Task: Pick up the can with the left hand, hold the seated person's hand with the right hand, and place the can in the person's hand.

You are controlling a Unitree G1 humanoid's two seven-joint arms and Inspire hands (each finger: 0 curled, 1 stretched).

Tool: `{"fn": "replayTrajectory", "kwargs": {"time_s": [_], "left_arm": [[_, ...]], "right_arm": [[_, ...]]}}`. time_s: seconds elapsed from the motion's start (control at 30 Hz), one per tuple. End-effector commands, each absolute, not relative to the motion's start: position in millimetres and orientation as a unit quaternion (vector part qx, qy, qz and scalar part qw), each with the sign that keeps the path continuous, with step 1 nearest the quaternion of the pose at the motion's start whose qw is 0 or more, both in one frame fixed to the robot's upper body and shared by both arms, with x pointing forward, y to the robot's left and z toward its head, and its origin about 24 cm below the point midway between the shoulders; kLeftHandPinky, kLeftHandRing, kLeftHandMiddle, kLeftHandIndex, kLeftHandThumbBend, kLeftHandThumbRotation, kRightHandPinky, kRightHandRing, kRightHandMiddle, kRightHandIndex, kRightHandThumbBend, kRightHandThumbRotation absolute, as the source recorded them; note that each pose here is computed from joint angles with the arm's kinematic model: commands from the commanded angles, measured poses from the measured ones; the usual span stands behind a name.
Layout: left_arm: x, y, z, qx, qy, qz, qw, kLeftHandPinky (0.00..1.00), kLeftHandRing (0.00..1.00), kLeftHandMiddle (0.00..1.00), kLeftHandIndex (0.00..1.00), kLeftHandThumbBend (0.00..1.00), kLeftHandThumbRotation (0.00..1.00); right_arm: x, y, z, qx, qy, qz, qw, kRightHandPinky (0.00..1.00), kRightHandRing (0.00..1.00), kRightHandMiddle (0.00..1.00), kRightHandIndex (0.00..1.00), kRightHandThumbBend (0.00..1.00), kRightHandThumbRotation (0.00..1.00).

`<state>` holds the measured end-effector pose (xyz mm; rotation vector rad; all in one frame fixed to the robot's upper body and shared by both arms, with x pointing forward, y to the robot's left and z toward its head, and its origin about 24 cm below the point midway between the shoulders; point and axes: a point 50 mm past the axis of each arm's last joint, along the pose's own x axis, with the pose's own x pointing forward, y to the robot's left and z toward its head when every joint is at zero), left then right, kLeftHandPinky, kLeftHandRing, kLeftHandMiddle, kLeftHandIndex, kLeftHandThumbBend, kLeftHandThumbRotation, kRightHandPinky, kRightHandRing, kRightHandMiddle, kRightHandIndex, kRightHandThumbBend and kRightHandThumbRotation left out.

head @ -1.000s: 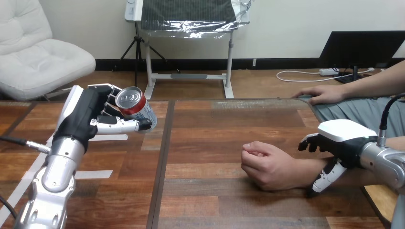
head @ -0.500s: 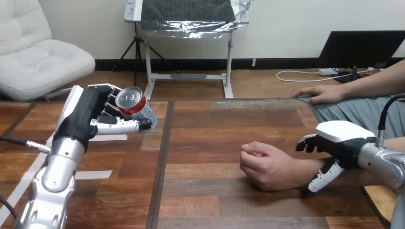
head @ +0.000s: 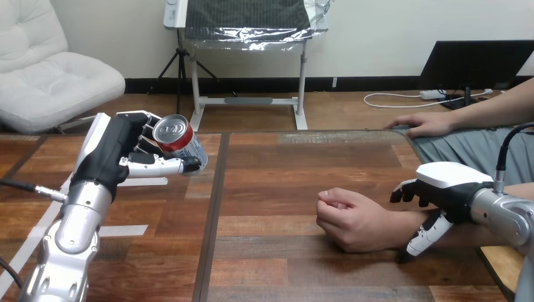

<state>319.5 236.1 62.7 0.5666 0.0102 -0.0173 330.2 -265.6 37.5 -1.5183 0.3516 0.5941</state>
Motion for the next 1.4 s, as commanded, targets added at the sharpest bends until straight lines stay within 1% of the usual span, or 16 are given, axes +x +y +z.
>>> {"fn": "replayTrajectory", "kwargs": {"time_s": [0.0,0.17,0.27,0.53,0.63,0.67,0.8,0.93,1.23,1.37], "left_arm": [[332,228,102,0.271,-0.075,0.000,0.960,0.38,0.42,0.45,0.46,0.61,0.00],[332,229,103,0.271,-0.076,0.001,0.959,0.37,0.41,0.45,0.46,0.60,0.00],[333,229,103,0.270,-0.076,0.001,0.960,0.37,0.41,0.45,0.46,0.60,0.00],[333,231,104,0.267,-0.076,0.002,0.961,0.37,0.41,0.44,0.46,0.60,0.00],[333,231,105,0.266,-0.078,0.001,0.961,0.37,0.41,0.44,0.46,0.60,0.00],[333,231,105,0.267,-0.078,0.001,0.961,0.37,0.41,0.44,0.46,0.60,0.00],[333,232,105,0.266,-0.078,0.003,0.961,0.37,0.41,0.44,0.46,0.60,0.00],[333,232,106,0.263,-0.078,0.005,0.961,0.37,0.41,0.45,0.46,0.59,0.00],[334,233,107,0.257,-0.079,0.007,0.963,0.37,0.41,0.45,0.46,0.60,0.00],[334,234,108,0.258,-0.078,0.008,0.963,0.37,0.41,0.45,0.46,0.60,0.00]], "right_arm": [[285,-251,-29,-0.619,0.239,0.354,0.659,0.59,0.78,0.85,0.83,1.00,0.35],[283,-249,-30,-0.612,0.243,0.362,0.659,0.61,0.78,0.84,0.83,1.00,0.33],[282,-247,-30,-0.610,0.245,0.369,0.657,0.59,0.74,0.79,0.83,1.00,0.32],[279,-242,-30,-0.605,0.246,0.392,0.648,0.55,0.69,0.75,0.81,1.00,0.29],[277,-240,-29,-0.610,0.240,0.401,0.640,0.53,0.66,0.73,0.80,1.00,0.29],[277,-240,-29,-0.612,0.239,0.404,0.637,0.52,0.67,0.73,0.79,1.00,0.30],[275,-238,-29,-0.620,0.234,0.416,0.622,0.54,0.69,0.74,0.78,1.00,0.30],[274,-237,-29,-0.616,0.236,0.421,0.622,0.56,0.70,0.75,0.77,1.00,0.30],[273,-237,-29,-0.612,0.247,0.430,0.616,0.59,0.67,0.72,0.74,1.00,0.26],[272,-236,-28,-0.611,0.249,0.431,0.616,0.57,0.64,0.69,0.72,1.00,0.25]]}}
